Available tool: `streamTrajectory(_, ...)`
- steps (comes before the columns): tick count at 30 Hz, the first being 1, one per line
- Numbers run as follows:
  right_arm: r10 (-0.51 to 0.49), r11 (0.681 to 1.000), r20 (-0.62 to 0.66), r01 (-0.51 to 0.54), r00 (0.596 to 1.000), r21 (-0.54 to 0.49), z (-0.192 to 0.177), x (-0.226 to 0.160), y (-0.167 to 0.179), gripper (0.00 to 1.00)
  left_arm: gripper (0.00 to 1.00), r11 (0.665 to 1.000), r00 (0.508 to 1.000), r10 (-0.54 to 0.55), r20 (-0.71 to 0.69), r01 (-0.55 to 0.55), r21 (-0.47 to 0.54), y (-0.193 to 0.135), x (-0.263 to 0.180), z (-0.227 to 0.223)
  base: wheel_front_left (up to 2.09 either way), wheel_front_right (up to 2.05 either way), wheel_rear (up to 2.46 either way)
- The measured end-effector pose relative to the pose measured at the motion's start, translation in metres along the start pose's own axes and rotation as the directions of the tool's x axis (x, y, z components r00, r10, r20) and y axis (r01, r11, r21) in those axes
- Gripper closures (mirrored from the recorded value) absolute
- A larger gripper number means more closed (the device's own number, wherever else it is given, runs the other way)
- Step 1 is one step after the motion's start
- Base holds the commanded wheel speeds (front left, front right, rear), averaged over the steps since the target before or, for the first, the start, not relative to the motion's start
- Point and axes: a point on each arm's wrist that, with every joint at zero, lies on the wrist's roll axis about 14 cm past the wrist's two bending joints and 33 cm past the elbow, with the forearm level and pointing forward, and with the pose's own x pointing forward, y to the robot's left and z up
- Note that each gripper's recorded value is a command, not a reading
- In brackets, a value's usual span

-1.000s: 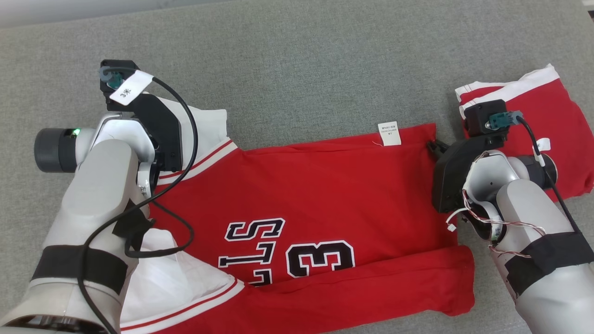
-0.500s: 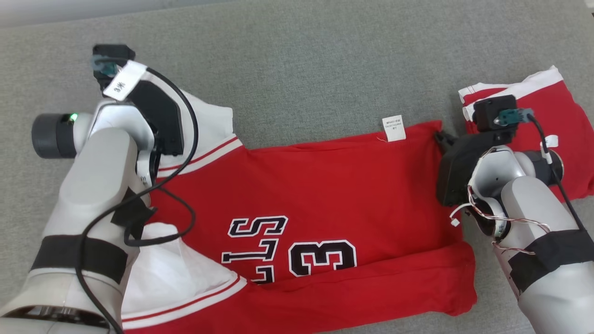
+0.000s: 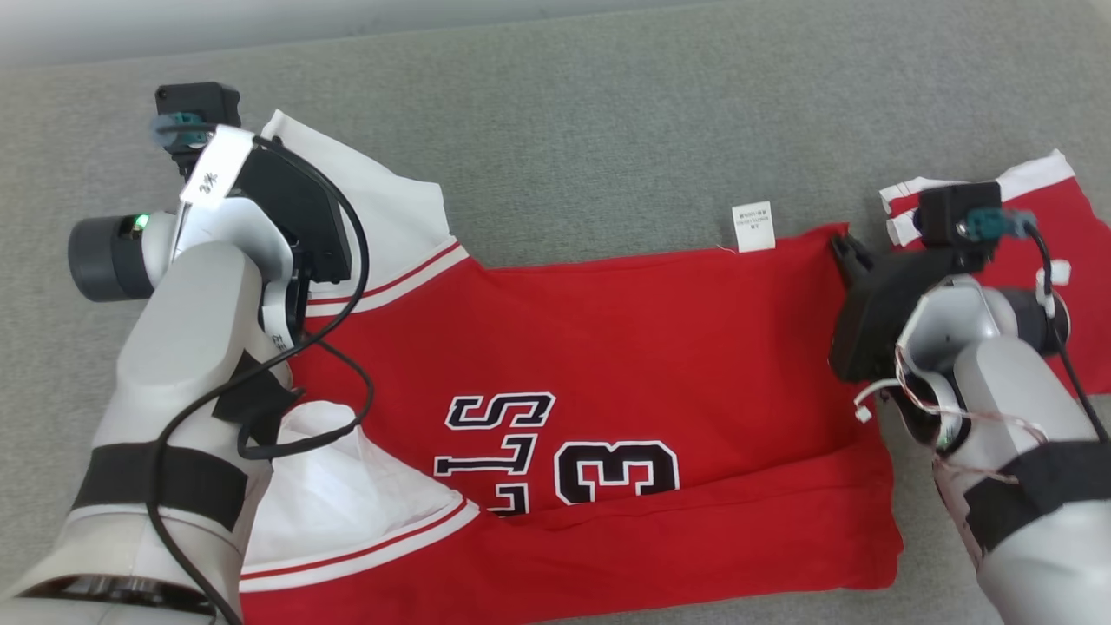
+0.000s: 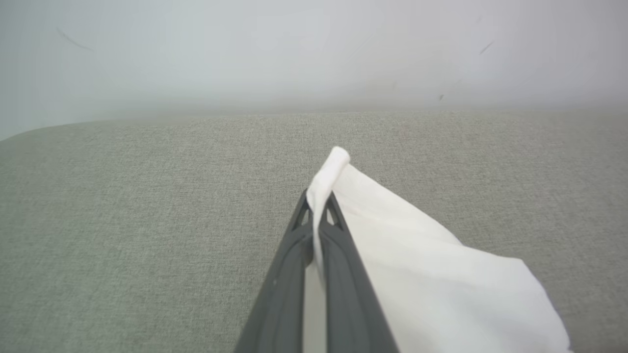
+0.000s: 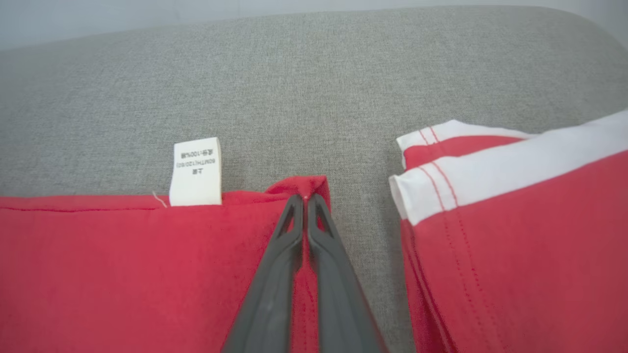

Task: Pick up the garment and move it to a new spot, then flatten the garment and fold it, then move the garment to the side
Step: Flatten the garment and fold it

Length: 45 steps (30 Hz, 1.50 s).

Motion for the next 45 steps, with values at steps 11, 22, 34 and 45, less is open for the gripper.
streamTrajectory(11,0.045,0.997,0.025,-0.046,0.999,0.058,-0.018,-0.025,0.012,1.00,1.00,0.989,0.995,0.006,0.101,0.009,-0.147,0.012,-0.037,-0.013,0.00,0.00,0.00)
streamTrajectory(22,0.034,0.997,0.029,-0.036,0.999,0.074,-0.041,-0.074,0.004,1.00,1.00,0.971,0.980,-0.053,0.193,0.095,-0.218,-0.003,-0.116,-0.068,0.00,0.00,0.00)
streamTrajectory(34,0.044,0.998,-0.015,-0.043,0.999,0.035,-0.057,-0.086,0.012,1.00,1.00,0.942,0.973,-0.020,0.230,0.095,-0.321,-0.009,-0.162,-0.092,0.00,0.00,0.00)
streamTrajectory(45,0.067,0.998,-0.033,-0.066,0.997,0.021,-0.063,-0.097,0.023,1.00,1.00,0.925,0.969,0.016,0.246,0.079,-0.372,-0.013,-0.194,-0.108,0.00,0.00,0.00)
